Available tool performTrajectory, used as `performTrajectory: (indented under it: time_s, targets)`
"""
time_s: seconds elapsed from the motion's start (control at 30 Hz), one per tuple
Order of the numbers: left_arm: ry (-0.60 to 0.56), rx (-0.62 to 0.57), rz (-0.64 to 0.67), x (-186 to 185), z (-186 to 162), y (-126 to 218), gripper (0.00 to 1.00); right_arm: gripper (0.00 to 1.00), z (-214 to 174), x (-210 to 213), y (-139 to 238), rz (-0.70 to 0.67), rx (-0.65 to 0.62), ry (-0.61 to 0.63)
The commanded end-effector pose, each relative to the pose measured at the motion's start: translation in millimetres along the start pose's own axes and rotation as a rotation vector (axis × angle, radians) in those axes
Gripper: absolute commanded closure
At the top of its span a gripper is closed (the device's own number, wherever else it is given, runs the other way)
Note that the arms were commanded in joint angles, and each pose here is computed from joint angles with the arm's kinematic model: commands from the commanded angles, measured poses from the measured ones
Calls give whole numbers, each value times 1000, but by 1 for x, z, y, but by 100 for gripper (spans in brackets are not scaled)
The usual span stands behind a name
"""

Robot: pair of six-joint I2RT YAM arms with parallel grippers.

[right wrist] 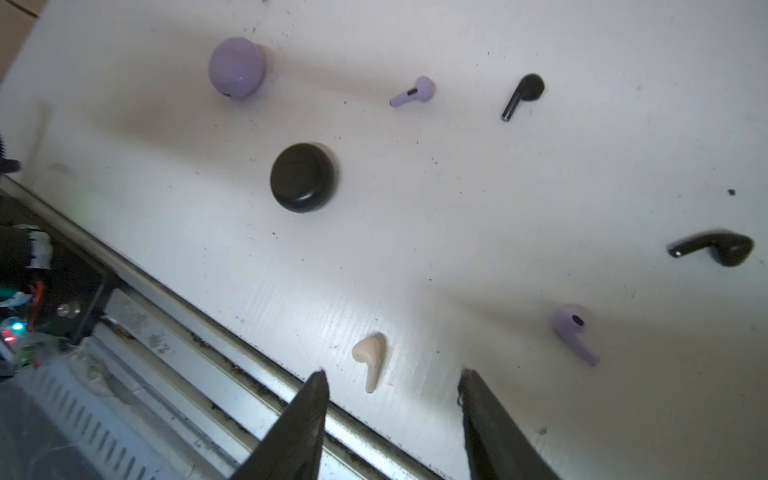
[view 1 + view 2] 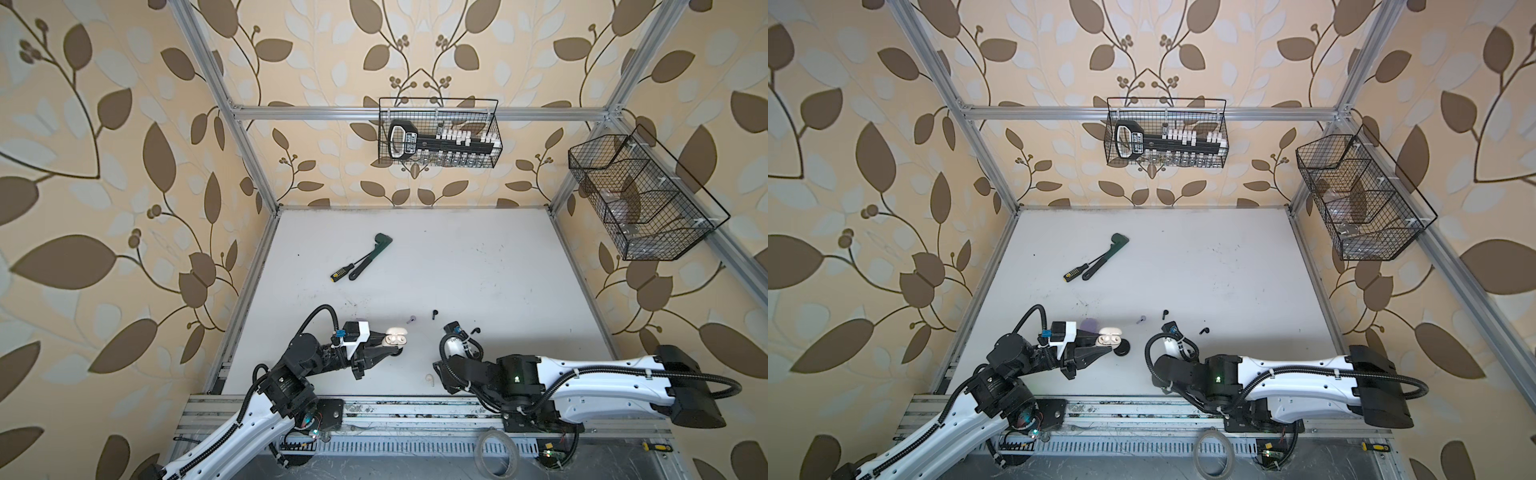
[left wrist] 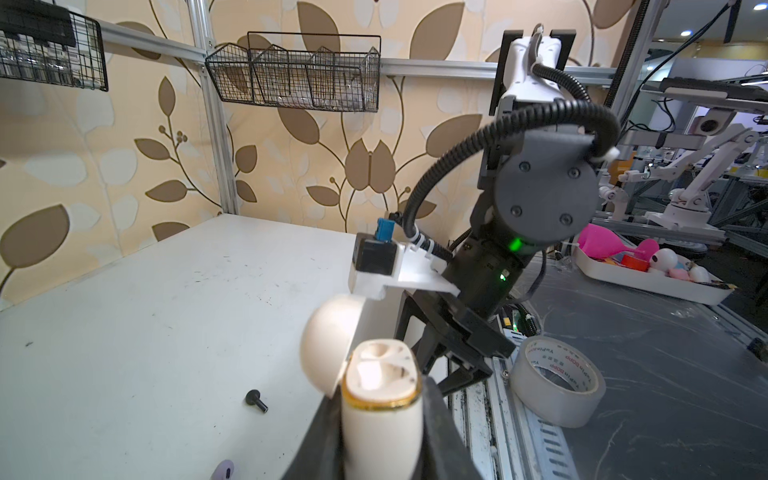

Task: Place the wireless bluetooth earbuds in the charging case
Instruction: 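Move the right gripper down over the cream earbud on the table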

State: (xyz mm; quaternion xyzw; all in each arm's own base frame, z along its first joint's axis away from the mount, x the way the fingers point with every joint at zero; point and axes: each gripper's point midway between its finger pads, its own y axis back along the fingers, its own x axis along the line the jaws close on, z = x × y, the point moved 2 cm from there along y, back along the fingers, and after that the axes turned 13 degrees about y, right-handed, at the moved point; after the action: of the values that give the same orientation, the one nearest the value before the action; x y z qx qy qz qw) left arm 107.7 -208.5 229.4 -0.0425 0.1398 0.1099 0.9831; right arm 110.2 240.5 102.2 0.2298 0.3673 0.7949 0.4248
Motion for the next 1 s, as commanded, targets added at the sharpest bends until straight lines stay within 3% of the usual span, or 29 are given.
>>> performTrajectory:
  time_s: [0.0, 0.37, 0.97]
  targets:
    - [-34, -44, -17, -4, 13, -2, 100, 49, 4, 18, -5, 37, 21, -33]
    - [-3, -74, 102, 13, 12, 3, 100, 52, -19, 35, -29, 25, 130, 3]
    - [14, -91, 129, 12, 15, 10, 100, 55, -36, 33, -51, -113, 275, 122]
